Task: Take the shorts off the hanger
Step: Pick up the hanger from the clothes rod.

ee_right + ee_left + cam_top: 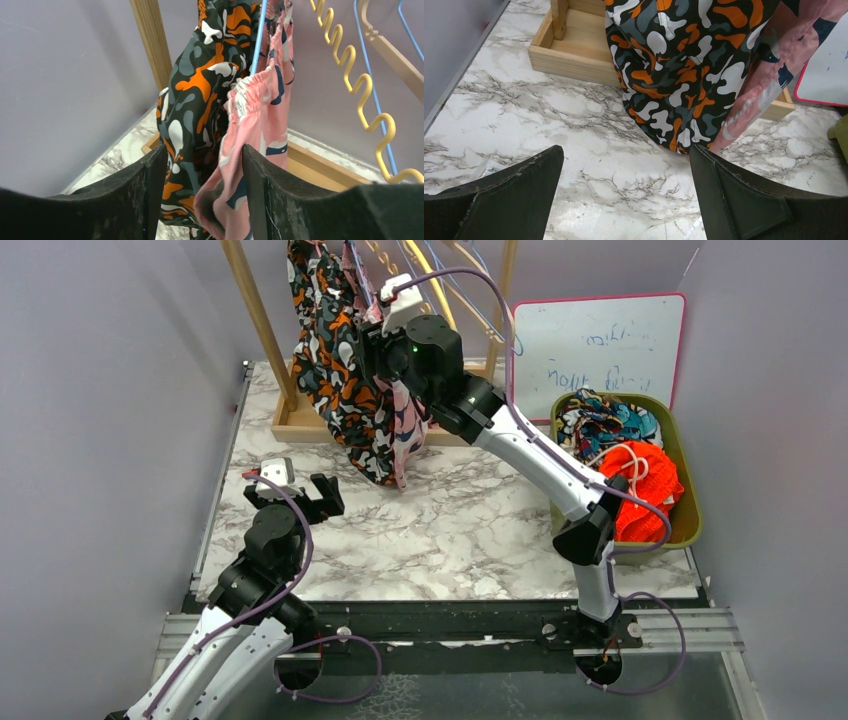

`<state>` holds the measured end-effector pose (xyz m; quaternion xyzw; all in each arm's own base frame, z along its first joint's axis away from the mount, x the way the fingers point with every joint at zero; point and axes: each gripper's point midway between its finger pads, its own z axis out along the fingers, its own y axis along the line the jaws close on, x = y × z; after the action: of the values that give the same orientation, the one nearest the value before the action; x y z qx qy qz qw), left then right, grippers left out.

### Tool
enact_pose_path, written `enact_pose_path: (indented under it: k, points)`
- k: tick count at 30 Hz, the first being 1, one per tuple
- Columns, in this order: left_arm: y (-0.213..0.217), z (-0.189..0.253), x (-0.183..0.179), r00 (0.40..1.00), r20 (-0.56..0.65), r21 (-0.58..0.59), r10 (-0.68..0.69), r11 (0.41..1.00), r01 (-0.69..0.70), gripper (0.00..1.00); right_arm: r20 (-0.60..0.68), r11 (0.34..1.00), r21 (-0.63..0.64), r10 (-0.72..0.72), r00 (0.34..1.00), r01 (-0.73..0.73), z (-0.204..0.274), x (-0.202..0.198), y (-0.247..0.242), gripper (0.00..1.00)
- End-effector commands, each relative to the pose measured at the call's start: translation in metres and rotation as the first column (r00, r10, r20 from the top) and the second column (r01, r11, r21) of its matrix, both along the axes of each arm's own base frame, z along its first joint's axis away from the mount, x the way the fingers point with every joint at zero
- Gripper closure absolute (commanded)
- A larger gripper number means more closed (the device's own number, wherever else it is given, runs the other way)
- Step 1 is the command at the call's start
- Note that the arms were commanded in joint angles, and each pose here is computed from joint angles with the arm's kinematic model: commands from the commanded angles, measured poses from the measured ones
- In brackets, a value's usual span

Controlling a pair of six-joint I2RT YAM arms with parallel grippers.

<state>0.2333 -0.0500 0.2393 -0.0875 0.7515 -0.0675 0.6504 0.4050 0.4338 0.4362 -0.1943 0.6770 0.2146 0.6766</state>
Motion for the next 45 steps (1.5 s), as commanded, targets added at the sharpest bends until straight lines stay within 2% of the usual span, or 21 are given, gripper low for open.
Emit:
enact_pose_path:
  k: [1,3,5,8,11,13,17,20,25,32,33,34,36,38,39,45]
  points:
    - [-0.001,0.002,0.0,1.0,0.014,-0.007,-0.01,1.0,0.01,0.01,0.024,1.0,-0.003,-0.009,1.0,0.009,0.006,0.011,-0.002,0.43]
    - [-0.002,0.002,0.0,1.0,0.013,-0.006,-0.013,1.0,0.013,0.01,0.015,1.0,-0.006,-0.002,1.0,0.002,-0.005,0.016,0.006,0.45]
    - [-0.002,0.002,0.0,1.0,0.013,-0.007,-0.013,1.0,0.014,0.01,0.014,1.0,0.0,-0.008,1.0,0.008,-0.008,0.021,0.01,0.54]
    - [-0.002,0.002,0.0,1.0,0.012,-0.007,-0.015,1.0,0.015,0.01,0.023,1.0,-0.004,-0.008,1.0,0.008,-0.01,0.027,0.013,0.55]
    - [-0.003,0.002,0.0,1.0,0.012,-0.007,-0.021,1.0,0.021,0.01,0.028,1.0,-0.007,-0.027,0.999,0.027,-0.01,0.032,0.009,0.69]
    - [-0.003,0.001,0.001,1.0,0.01,-0.005,-0.021,1.0,0.021,0.01,0.036,1.0,0.005,-0.023,0.999,0.023,-0.005,0.032,0.007,0.82]
    - [-0.002,0.001,0.001,1.0,0.012,-0.005,-0.016,1.0,0.016,0.01,0.077,0.999,0.023,-0.025,0.997,0.023,0.009,0.03,0.003,0.94]
    - [-0.002,0.001,0.001,1.0,0.012,-0.005,-0.014,1.0,0.014,0.01,0.093,0.999,0.021,-0.037,0.995,0.035,0.014,0.031,0.001,0.99]
    - [-0.003,0.0,0.001,1.0,0.006,-0.001,-0.015,1.0,0.015,0.01,0.109,0.998,0.029,-0.053,0.993,0.05,0.018,0.031,-0.004,0.99]
    - [-0.003,-0.001,0.002,1.0,0.003,0.002,-0.016,1.0,0.016,0.01,0.158,0.988,0.129,-0.108,0.982,0.088,0.043,0.028,-0.018,0.99]
    - [-0.003,-0.001,0.002,1.0,0.002,0.003,-0.016,1.0,0.016,0.01,0.156,0.99,0.122,-0.091,0.984,0.072,0.042,0.026,-0.016,0.97]
    - [-0.003,-0.001,0.002,1.0,0.003,0.004,-0.015,1.0,0.015,0.01,0.157,0.993,0.106,-0.064,0.986,0.047,0.04,0.023,-0.012,0.87]
    - [-0.002,-0.001,0.001,1.0,0.005,0.001,-0.013,1.0,0.013,0.01,0.151,0.997,0.07,-0.027,0.988,0.016,0.03,0.021,-0.007,0.59]
    - [-0.002,0.0,0.001,1.0,0.007,0.0,-0.014,1.0,0.014,0.01,0.118,0.999,0.033,-0.015,0.993,0.011,0.019,0.021,-0.005,0.43]
    - [-0.002,-0.001,0.001,1.0,0.005,0.001,-0.013,1.0,0.013,0.01,0.115,1.0,0.026,-0.018,0.993,0.015,0.019,0.022,-0.005,0.38]
    - [-0.004,-0.002,0.002,1.0,-0.003,0.006,-0.022,1.0,0.022,0.01,0.092,1.0,-0.015,0.002,0.996,0.0,0.012,0.034,0.001,0.37]
